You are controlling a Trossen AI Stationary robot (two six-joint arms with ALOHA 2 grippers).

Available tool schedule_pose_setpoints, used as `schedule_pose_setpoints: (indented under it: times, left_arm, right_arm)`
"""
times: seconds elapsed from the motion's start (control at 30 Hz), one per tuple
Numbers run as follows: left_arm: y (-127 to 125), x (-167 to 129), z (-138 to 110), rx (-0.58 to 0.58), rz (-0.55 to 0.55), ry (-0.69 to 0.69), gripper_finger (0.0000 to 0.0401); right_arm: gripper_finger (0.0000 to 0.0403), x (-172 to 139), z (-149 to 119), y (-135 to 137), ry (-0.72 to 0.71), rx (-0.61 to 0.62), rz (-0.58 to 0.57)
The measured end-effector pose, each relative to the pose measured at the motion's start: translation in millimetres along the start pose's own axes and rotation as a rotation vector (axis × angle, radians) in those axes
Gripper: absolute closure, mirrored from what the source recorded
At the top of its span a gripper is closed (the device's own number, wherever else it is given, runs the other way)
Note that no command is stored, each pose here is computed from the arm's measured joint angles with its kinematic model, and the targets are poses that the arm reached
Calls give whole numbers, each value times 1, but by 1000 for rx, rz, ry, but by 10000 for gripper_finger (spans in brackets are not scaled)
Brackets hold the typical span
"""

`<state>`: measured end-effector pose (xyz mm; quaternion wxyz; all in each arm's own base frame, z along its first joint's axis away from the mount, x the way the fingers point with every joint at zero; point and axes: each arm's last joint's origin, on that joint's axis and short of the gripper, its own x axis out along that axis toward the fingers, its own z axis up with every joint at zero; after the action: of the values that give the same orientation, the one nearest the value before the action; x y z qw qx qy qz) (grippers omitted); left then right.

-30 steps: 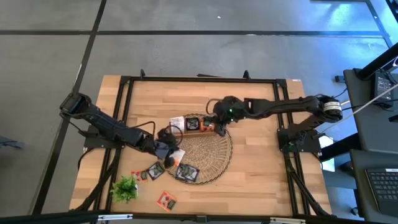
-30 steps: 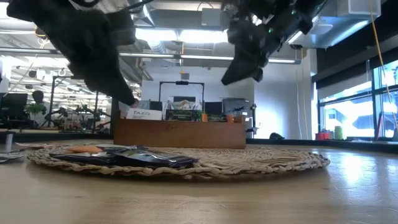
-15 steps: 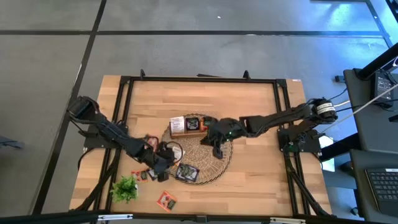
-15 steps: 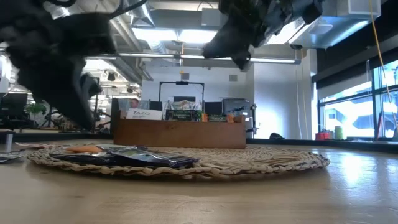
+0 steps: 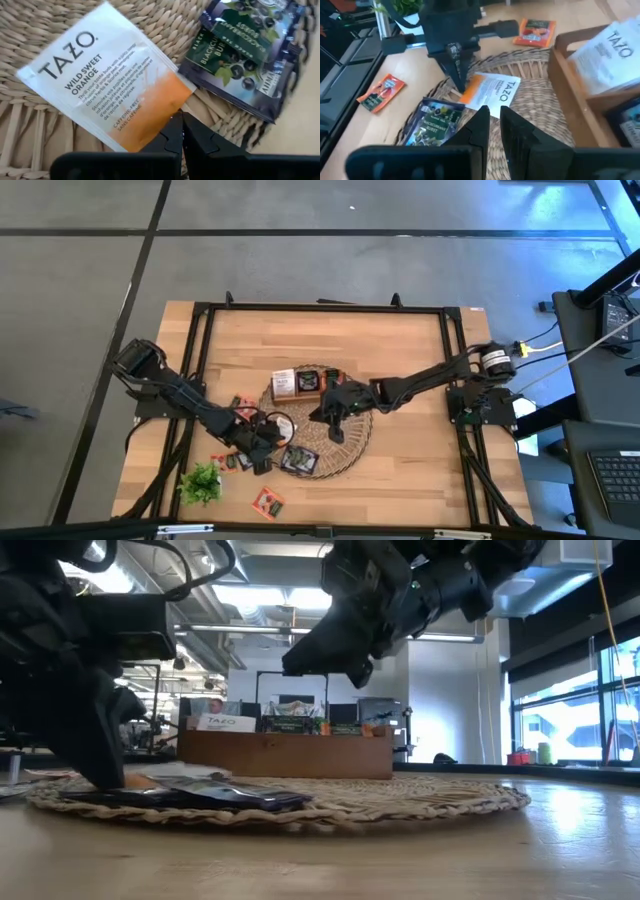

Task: Pick & Place Tea
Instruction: Put the white tea bag into the left slot of the wooden organizer

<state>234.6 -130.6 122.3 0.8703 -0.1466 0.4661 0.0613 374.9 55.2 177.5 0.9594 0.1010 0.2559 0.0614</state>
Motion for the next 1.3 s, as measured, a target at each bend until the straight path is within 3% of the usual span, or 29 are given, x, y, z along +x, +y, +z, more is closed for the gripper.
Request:
schedule_pose_setpoints:
  times: [0.2,0.33,0.57,0.67,0.93,1.07,1.17,1.3]
  left_arm:
    - [1,8,-4,11,37,19,399]
    - [2,10,-5,15,48,25,399]
    - [-8,-17,1,47,-5,-92,399]
    - [-7,-21,2,46,41,-139,399]
    - [-1,-9,-2,12,79,-69,399]
    - [3,-2,-4,-13,101,-35,399]
    - [3,2,-2,-18,98,-31,399]
    - [3,4,-3,2,97,-28,399]
  right_arm:
    - [343,2,-1,-8,17,117,23]
    - [314,6,-1,-9,-9,112,25]
    - [286,5,4,-8,-70,108,24]
    - [286,5,3,-8,-59,109,23]
    - [289,5,3,-8,-54,109,21]
    - [286,5,-1,-9,-15,186,11]
    - [266,8,-6,-11,20,216,-1]
    - [210,17,-15,-13,33,315,-7]
